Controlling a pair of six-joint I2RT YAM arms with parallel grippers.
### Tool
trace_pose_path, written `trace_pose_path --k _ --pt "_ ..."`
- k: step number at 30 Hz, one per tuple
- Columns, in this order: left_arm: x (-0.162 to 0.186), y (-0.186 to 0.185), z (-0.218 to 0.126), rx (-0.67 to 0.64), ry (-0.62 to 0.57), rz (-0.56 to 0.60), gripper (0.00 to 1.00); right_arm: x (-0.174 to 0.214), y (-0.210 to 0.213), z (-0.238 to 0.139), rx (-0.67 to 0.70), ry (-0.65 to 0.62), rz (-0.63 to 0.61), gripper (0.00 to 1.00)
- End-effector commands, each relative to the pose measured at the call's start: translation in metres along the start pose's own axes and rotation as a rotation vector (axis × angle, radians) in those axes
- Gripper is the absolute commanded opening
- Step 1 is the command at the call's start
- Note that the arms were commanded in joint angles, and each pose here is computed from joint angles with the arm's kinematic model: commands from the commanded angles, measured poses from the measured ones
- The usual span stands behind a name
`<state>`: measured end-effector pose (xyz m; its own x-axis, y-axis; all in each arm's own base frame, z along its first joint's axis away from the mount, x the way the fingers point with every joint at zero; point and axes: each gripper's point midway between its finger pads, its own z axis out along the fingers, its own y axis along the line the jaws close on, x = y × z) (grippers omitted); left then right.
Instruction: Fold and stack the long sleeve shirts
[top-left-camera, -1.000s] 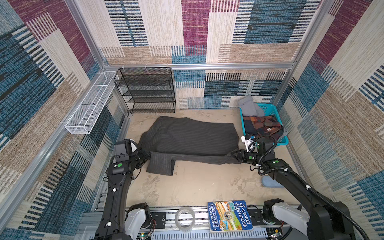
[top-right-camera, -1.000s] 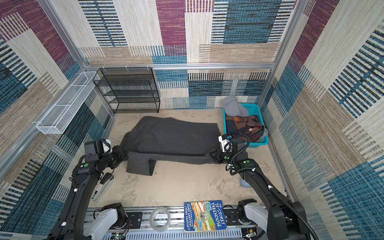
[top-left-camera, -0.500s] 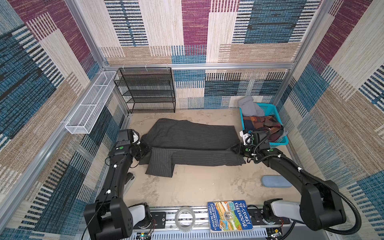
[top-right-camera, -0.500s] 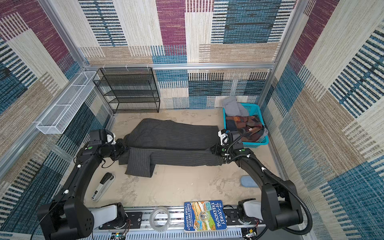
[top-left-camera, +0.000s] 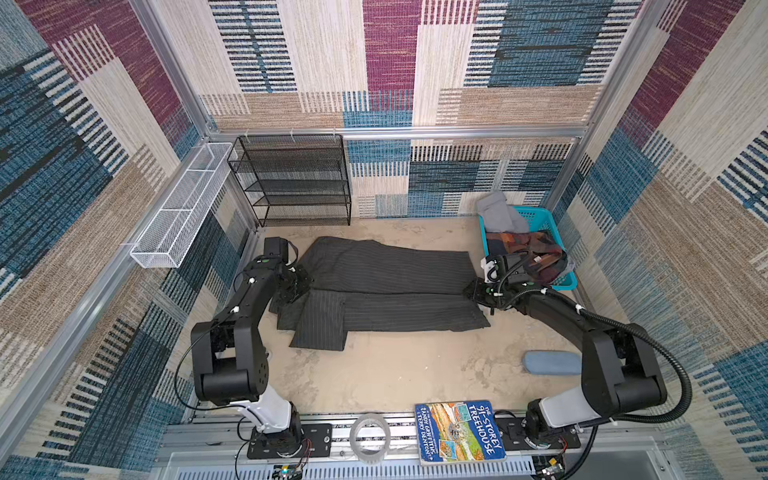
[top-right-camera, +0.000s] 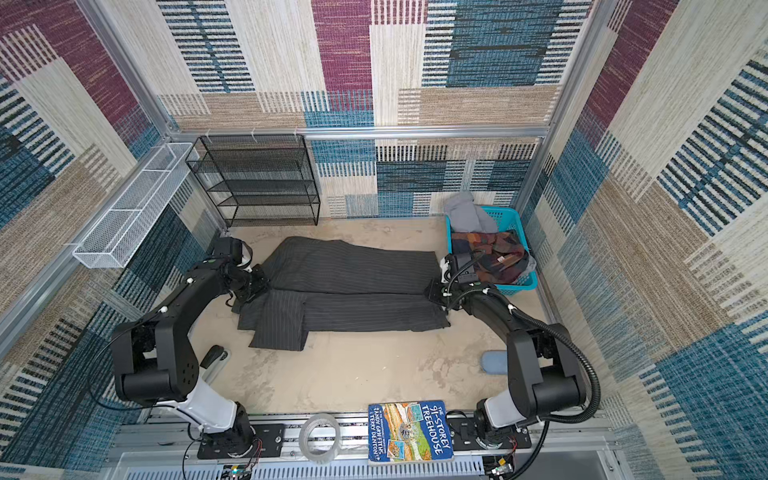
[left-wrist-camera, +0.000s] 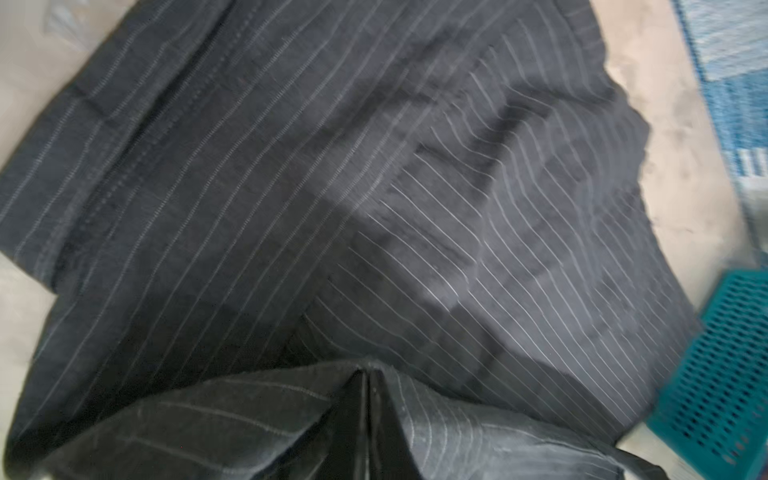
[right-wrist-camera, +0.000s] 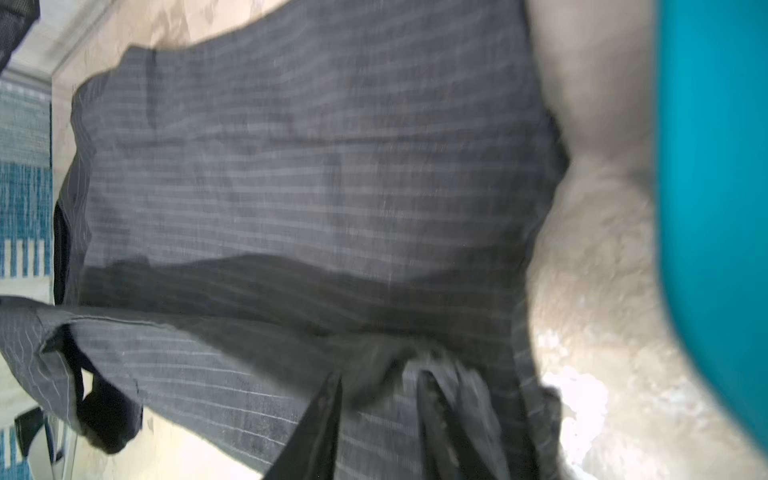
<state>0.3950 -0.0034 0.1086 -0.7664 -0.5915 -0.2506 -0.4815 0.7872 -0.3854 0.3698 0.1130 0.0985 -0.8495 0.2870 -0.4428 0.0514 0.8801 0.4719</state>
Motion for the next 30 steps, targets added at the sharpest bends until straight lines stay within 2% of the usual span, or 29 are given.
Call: trace_pose_path --k 1,6,9,10,13,14,15,18,24,30 --pt "-0.014 0.001 -0.003 -0.051 -0.02 0.023 0.37 -0.017 -0.002 -0.002 0.052 -0.032 -0.011 0.42" --pt "-0.037 -0.018 -0.036 -0.031 -0.088 0.056 0.63 -0.025 0.015 -0.021 0.064 -0.069 -0.048 0.46" --pt "-0.036 -0.023 -0.057 -0.022 -0.106 0.082 0.64 -0.02 0.04 -0.031 0.085 -0.078 -0.101 0.46" --pt "-0.033 -0.023 -0.062 -0.017 -0.107 0.086 0.63 -0.016 0.049 -0.031 0.079 -0.073 -0.112 0.46" --pt "-0.011 -0.018 -0.067 0.006 -0.08 0.078 0.49 0.006 0.083 -0.024 -0.016 -0.045 -0.116 0.43" --pt "-0.002 -0.012 -0.064 0.006 -0.064 0.068 0.4 0.014 0.092 -0.019 -0.037 -0.035 -0.12 0.42" --pt "0.008 -0.006 -0.06 0.002 -0.048 0.057 0.33 0.023 0.098 -0.012 -0.043 -0.021 -0.123 0.41" --pt "0.025 0.015 -0.043 -0.031 -0.036 0.015 0.22 0.044 0.098 0.01 -0.053 0.023 -0.102 0.38" --pt "0.029 0.032 -0.009 -0.072 0.002 -0.054 0.17 0.044 0.077 0.031 0.023 0.013 -0.111 0.36" --pt "0.008 0.039 0.01 -0.125 -0.038 -0.085 0.27 0.036 0.049 0.045 0.07 0.022 -0.115 0.35"
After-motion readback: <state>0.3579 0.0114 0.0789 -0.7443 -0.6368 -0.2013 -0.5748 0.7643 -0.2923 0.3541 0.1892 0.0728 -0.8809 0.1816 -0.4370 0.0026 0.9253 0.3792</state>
